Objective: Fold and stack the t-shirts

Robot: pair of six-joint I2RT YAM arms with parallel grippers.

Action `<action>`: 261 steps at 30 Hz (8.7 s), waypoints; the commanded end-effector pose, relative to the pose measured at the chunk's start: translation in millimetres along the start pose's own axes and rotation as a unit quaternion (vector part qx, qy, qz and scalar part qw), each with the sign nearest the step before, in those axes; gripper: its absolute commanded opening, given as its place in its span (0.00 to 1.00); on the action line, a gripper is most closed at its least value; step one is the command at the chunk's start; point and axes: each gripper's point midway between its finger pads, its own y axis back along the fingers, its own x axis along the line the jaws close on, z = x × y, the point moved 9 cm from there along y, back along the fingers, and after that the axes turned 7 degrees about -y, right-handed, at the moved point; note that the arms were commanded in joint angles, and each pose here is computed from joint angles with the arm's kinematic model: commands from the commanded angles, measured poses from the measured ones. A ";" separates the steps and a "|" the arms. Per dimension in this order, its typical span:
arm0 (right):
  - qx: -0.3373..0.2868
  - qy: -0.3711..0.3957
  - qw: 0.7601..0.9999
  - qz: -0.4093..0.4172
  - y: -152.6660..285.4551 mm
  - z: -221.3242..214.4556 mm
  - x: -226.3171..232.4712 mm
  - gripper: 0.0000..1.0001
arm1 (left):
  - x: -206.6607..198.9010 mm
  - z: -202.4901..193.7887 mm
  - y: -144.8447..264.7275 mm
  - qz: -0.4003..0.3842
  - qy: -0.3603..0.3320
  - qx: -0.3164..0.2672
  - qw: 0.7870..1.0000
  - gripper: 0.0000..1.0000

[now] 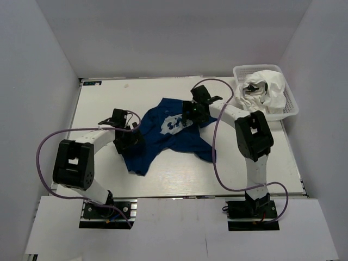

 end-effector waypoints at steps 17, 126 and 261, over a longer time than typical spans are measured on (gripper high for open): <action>-0.206 0.008 0.977 -0.050 95.1 130.4 -8.4 0.90 | -34.6 76.1 42.5 0.009 -0.052 -0.104 0.993 1.00; -0.700 0.137 0.699 -0.060 382.5 271.1 -16.8 0.00 | -133.2 277.2 447.8 0.010 -0.053 -0.820 0.569 0.00; -0.056 -0.002 0.994 -0.091 97.6 -33.7 -112.6 0.90 | -171.4 161.9 -74.4 0.181 -0.287 -0.223 0.914 0.23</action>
